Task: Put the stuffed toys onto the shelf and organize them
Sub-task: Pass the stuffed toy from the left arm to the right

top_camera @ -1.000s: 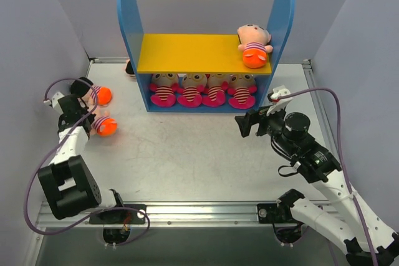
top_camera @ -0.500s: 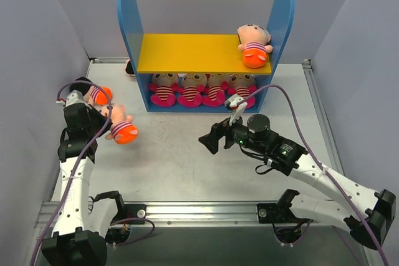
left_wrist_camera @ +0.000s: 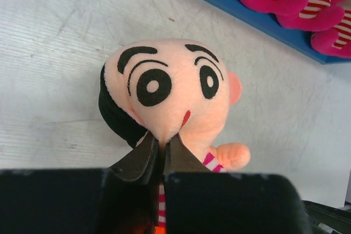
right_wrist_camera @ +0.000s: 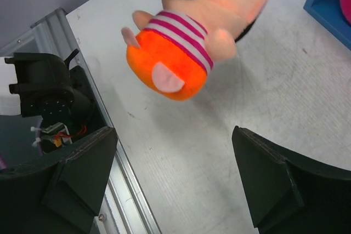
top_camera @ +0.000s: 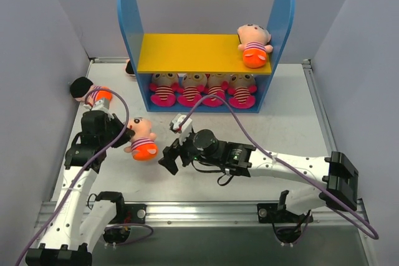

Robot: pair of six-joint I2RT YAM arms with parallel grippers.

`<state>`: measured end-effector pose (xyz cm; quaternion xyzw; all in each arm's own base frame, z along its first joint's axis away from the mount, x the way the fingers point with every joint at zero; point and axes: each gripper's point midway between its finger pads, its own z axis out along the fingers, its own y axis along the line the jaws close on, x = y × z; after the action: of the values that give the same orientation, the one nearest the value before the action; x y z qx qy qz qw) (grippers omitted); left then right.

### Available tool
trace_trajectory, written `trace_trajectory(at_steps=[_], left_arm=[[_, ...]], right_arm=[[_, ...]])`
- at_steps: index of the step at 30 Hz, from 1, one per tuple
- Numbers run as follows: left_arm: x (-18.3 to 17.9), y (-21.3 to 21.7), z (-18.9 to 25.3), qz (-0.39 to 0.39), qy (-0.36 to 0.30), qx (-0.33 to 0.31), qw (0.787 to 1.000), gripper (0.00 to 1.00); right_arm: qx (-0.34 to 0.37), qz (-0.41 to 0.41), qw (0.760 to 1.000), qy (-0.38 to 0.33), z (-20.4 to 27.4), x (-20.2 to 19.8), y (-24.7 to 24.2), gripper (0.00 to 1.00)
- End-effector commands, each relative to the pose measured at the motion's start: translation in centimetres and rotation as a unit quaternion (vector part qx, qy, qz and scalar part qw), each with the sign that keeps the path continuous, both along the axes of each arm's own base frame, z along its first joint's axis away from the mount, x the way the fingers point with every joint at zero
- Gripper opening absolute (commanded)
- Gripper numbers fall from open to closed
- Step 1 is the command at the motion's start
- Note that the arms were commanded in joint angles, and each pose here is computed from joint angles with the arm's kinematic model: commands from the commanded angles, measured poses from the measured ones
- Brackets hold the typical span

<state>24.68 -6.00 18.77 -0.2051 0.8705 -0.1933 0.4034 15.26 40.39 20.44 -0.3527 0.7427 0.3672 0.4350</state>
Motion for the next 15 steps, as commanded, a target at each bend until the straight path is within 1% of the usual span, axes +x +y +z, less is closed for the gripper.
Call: trace_trajectory(at_steps=[1,5,6,12,15], left_arm=[[-0.4,-1.3,2.0,-0.028,-0.020,-0.006,0.999,0.02],[-0.9,-2.2,2.7,-0.050,-0.023,0.000,0.998,0.02],[-1.0,-2.5,3.2,-0.057,-0.029,0.004,0.998,0.03],[-1.1,-3.5,3.8,-0.066,-0.044,0.004,0.997,0.02],[-1.1,-4.0,4.3,-0.072,-0.056,-0.001,0.996,0.02]], right_arm=[[0.032,0.026,0.997,-0.069,3.8,0.0,2.9,0.89],[-0.002,0.059,0.991,-0.117,3.8,-0.4,4.0,0.89],[-0.038,0.079,0.986,-0.143,2.9,-0.3,4.4,0.90],[-0.049,0.088,0.985,-0.142,2.6,-0.3,5.1,0.89],[-0.056,0.076,0.986,-0.136,1.9,-0.1,5.2,0.88]])
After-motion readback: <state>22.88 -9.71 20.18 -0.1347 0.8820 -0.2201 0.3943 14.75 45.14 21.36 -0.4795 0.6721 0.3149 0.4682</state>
